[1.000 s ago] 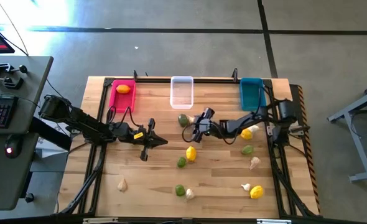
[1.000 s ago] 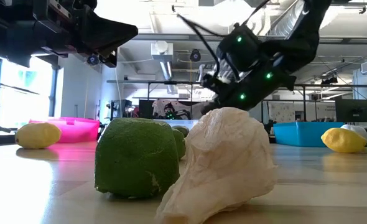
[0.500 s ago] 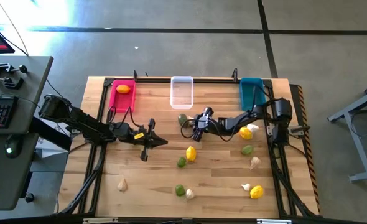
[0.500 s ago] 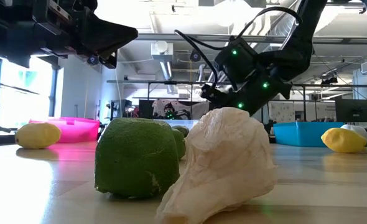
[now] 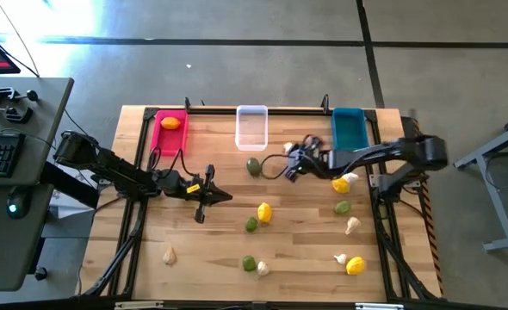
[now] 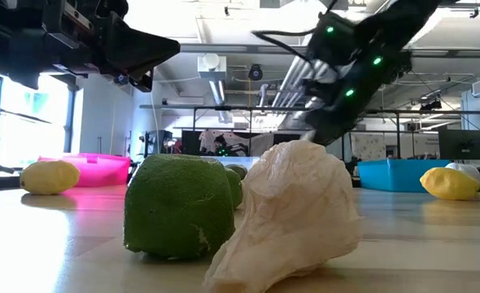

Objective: Sort produce into baskets
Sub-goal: Put the garlic into the blue bin

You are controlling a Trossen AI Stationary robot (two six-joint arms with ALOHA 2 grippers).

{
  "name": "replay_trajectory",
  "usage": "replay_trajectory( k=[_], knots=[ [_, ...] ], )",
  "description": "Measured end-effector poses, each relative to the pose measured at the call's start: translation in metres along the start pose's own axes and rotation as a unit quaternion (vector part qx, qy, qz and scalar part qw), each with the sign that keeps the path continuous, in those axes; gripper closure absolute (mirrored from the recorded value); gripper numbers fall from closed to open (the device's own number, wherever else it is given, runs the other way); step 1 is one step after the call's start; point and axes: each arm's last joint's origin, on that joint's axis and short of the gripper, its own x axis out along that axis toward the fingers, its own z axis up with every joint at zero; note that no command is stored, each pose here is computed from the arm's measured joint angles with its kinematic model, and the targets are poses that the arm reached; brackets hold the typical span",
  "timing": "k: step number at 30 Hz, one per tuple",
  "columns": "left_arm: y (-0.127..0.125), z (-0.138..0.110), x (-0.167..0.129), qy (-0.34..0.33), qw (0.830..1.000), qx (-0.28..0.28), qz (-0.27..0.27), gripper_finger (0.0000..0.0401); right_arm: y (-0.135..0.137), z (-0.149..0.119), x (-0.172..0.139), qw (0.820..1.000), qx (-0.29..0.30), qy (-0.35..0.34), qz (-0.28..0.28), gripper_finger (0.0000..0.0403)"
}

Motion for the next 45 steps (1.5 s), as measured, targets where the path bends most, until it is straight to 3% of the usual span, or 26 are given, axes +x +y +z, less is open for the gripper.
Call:
replay_trajectory(
  k=[6, 11, 17, 24, 29, 39, 45],
  knots=[
    [0.0, 0.0, 0.0, 0.0, 1.0, 0.005, 0.0, 0.0401, -0.061, -0.011, -0.03, 0.987, 0.08, 0.056, -0.13, 0.0286],
    [0.0, 0.0, 0.0, 0.0, 1.0, 0.005, 0.0, 0.0401, -0.095, -0.024, -0.036, 0.972, 0.136, 0.071, -0.176, 0.0286],
    [0.0, 0.0, 0.0, 0.0, 1.0, 0.006, 0.0, 0.0401, -0.119, -0.053, -0.012, 0.956, 0.222, 0.078, -0.174, 0.0286],
    [0.0, 0.0, 0.0, 0.0, 1.0, 0.009, 0.0, 0.0401, -0.146, -0.072, 0.017, 0.934, 0.325, 0.031, -0.144, 0.0286],
    [0.0, 0.0, 0.0, 0.002, 1.0, 0.009, 0.0, 0.0401, -0.16, -0.078, 0.022, 0.92, 0.359, 0.021, -0.157, 0.0286],
    [0.0, -0.001, 0.0, 0.003, 1.0, 0.009, 0.0, 0.0401, -0.158, -0.078, 0.035, 0.903, 0.4, 0.022, -0.156, 0.0286],
    [0.0, -0.001, 0.0, 0.003, 1.0, 0.009, 0.0, 0.0401, -0.152, -0.084, 0.05, 0.876, 0.45, 0.036, -0.17, 0.0286]
  ],
)
